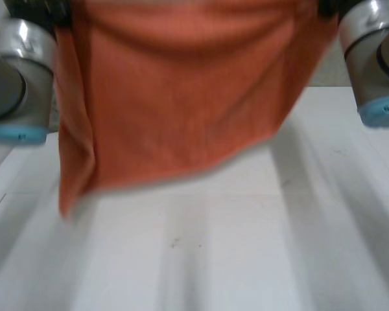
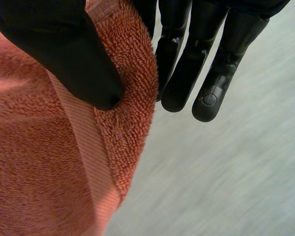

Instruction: Fold the laundry.

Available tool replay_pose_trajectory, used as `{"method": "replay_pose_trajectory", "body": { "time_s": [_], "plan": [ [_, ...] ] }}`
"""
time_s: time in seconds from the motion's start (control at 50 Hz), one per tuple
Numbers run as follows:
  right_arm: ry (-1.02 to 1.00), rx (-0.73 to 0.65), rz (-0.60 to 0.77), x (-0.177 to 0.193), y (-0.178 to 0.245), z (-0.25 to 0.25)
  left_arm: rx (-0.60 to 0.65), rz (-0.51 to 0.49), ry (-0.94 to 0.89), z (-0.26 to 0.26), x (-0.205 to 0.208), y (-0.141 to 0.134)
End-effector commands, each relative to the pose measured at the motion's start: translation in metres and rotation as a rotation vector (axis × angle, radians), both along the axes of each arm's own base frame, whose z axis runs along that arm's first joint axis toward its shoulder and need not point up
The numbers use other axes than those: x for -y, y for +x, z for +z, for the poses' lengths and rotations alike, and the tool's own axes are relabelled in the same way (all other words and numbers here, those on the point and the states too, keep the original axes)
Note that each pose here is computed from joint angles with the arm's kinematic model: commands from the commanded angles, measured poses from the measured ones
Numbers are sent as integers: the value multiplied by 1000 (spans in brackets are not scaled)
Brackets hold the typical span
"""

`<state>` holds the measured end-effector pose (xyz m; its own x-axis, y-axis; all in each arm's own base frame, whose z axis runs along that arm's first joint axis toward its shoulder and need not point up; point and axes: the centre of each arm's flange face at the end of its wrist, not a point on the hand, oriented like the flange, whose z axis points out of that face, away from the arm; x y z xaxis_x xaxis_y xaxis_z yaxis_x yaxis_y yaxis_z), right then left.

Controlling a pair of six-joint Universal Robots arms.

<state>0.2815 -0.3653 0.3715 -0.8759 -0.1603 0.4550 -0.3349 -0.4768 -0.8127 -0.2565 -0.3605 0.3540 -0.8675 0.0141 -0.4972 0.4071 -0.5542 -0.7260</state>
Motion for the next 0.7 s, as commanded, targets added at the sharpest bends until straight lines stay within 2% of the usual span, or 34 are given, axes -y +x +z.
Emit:
{"method": "replay_pose_trajectory", "body": {
  "time_s": [0.02, 0.12, 0.28, 0.3, 0.36, 0.38, 0.44, 0.46, 0.54, 0.7],
  "plan": [
    [-284, 145, 20, 0, 0, 46, -136, -39, -315, 65, -18, -14],
    [-182, 93, 41, 0, 1, 21, -132, -88, -118, 22, -18, -19],
    [193, -78, 115, -7, 3, -62, -66, -80, 208, -69, -25, -9],
    [295, -124, 122, -9, 2, -87, -45, -77, 267, -89, -30, -8],
    [430, -209, 115, -12, -6, -121, -10, -74, 363, -120, -38, -6],
    [502, -281, 101, -15, -14, -141, 14, -77, 421, -139, -46, -6],
    [571, -406, 89, -21, -23, -165, 44, -83, 494, -159, -58, -4],
    [600, -489, 78, -26, -30, -177, 59, -83, 536, -170, -65, -2],
    [615, -599, 47, -29, -47, -191, 84, -87, 606, -185, -79, 0],
    [637, -521, 26, -39, -56, -196, 100, -93, 657, -188, -89, 0]
  ]
}}
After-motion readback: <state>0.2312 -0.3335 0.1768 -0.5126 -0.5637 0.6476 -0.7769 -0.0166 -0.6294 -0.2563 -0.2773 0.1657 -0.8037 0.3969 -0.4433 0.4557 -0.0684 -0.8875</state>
